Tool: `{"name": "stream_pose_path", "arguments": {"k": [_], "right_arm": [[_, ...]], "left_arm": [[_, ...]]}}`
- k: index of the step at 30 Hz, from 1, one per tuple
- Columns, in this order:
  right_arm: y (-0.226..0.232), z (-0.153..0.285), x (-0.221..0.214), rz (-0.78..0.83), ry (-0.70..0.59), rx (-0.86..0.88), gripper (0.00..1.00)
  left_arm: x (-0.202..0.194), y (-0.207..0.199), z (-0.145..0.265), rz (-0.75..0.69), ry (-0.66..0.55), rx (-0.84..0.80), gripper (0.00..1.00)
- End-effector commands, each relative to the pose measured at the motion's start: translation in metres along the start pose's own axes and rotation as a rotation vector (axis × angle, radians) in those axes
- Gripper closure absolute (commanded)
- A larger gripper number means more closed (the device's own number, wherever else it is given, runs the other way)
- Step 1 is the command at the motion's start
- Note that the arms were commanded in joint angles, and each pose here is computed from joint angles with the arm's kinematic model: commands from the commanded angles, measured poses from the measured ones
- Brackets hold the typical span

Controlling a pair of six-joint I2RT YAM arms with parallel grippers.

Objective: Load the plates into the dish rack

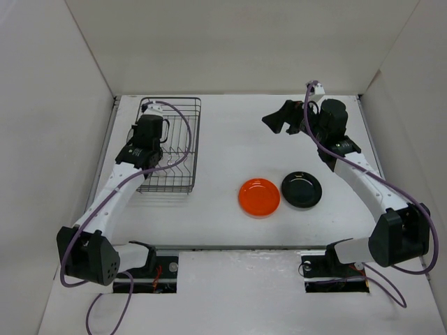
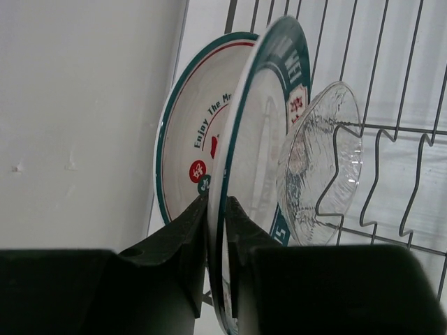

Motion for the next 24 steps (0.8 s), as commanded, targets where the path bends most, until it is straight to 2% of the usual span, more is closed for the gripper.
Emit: {"name": "stream_pose_path", "arguments": {"k": [1, 7, 8, 11, 12, 15, 16, 18, 19, 24], "right_arm": [[0.012, 0.003, 0.016, 0.046, -0.051, 0.043, 0.00], [0.011, 0.003, 0.017, 0.041, -0.046, 0.024, 0.00], [0.009, 0.004, 0.014, 0.033, -0.032, 0.009, 0.00], [0.004, -0.002, 0.005, 0.122, 0.051, 0.015, 0.00], [-0.005, -0.009, -0.011, 0.172, 0.162, 0.018, 0.00], [-0.008, -0.016, -0.044, 0.180, 0.378, 0.152, 0.00], [-0.020, -0.026, -0.067, 0.204, 0.462, 0.184, 0.00], [-0.005, -0.034, -0.090, 0.239, 0.553, 0.295, 0.00], [-0.007, -0.038, -0.106, 0.244, 0.617, 0.294, 0.00], [-0.008, -0.045, -0.142, 0.223, 0.686, 0.346, 0.02]], "left_arm": [[0.012, 0.005, 0.006, 0.068, -0.063, -0.007, 0.86], [0.024, 0.007, 0.014, 0.063, -0.087, -0.043, 0.72], [0.028, 0.006, 0.016, 0.063, -0.088, -0.066, 0.72], [0.054, 0.006, 0.038, 0.082, -0.125, -0.177, 0.62], [0.063, 0.007, 0.045, 0.088, -0.139, -0.203, 0.46], [0.100, 0.013, 0.080, 0.127, -0.211, -0.317, 0.26], [0.108, 0.014, 0.085, 0.130, -0.221, -0.337, 0.13], [0.128, 0.018, 0.107, 0.141, -0.265, -0.412, 0.00], [0.133, 0.021, 0.114, 0.145, -0.281, -0.426, 0.00], [0.145, 0.022, 0.129, 0.157, -0.307, -0.466, 0.00]]}}
Point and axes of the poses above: each gripper's point midway between its finger pads, its own z axis back along the fingers, its own y axis along the line the jaws close on, x = y × z, the point moved 6 cm from there along z, back along the fingers, and after that the axes turned 9 degrees about z, right-handed, at the moved point
